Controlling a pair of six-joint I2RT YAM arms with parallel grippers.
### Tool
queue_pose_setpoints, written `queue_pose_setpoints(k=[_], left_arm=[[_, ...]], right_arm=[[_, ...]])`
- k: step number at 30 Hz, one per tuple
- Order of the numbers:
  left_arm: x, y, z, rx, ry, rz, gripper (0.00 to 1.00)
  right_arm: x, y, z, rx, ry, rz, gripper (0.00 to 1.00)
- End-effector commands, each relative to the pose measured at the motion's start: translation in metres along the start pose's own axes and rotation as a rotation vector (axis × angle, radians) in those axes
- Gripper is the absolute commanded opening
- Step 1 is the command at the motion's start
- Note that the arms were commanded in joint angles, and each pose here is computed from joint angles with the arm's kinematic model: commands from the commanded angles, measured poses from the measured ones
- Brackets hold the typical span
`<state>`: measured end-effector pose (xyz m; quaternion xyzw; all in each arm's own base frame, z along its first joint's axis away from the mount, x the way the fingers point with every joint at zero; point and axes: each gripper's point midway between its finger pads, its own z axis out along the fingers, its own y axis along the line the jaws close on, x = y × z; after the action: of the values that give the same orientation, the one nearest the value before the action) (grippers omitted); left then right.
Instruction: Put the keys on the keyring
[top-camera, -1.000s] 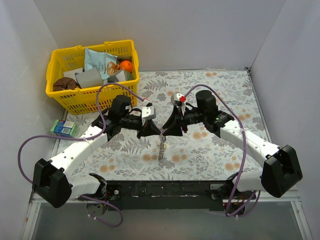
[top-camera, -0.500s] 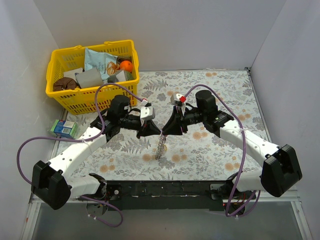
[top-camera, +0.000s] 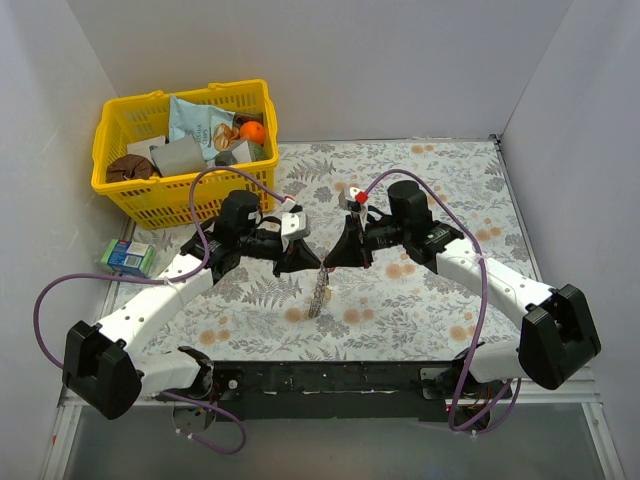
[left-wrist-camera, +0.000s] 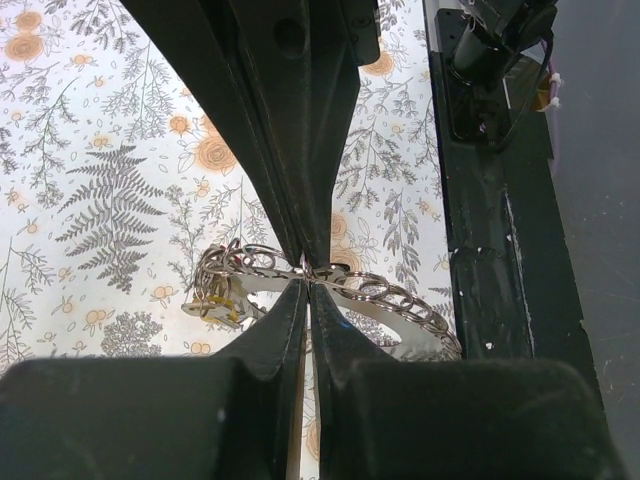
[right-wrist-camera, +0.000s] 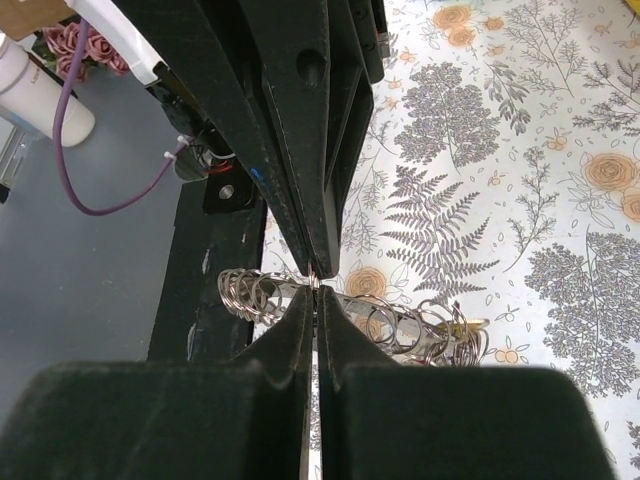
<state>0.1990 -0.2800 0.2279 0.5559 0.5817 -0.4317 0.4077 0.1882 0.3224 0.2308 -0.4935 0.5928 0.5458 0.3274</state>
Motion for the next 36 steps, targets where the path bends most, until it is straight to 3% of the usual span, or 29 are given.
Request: queue_pose_setpoints(k=[1, 3, 6, 10, 21, 29, 36], left_arm=[[-0.027, -0.006, -0.006, 0.005, -0.066, 0.102, 0.0], [-0.025, -0.005, -0.007, -0.005, -0.056, 0.108, 0.07], [-0.022, -0.001, -0.007, -0.025, -0.037, 0.106, 0.32], [-0.017, 0.003, -0.008, -0.041, -0.012, 0.119, 0.4], [0.004, 0.004, 0.011, 0.024, 0.036, 0.076, 0.47], [0.015, 0.0, 0.034, 0.089, 0.071, 0.073, 0.46], [0.02, -0.01, 0.051, 0.16, 0.059, 0.063, 0.43]], right_arm=[[-0.01, -0.009, -0.001, 0.058, 0.002, -0.006, 0.01], [-0.007, -0.013, -0.001, 0.07, 0.011, -0.011, 0.01], [0.002, -0.013, -0.002, 0.076, 0.044, 0.018, 0.01], [0.015, -0.015, -0.004, 0.085, 0.085, 0.041, 0.01], [0.063, -0.009, -0.018, 0.173, 0.169, 0.131, 0.01], [0.101, -0.006, -0.035, 0.266, 0.27, 0.209, 0.01], [0.113, -0.001, -0.038, 0.278, 0.275, 0.244, 0.01]])
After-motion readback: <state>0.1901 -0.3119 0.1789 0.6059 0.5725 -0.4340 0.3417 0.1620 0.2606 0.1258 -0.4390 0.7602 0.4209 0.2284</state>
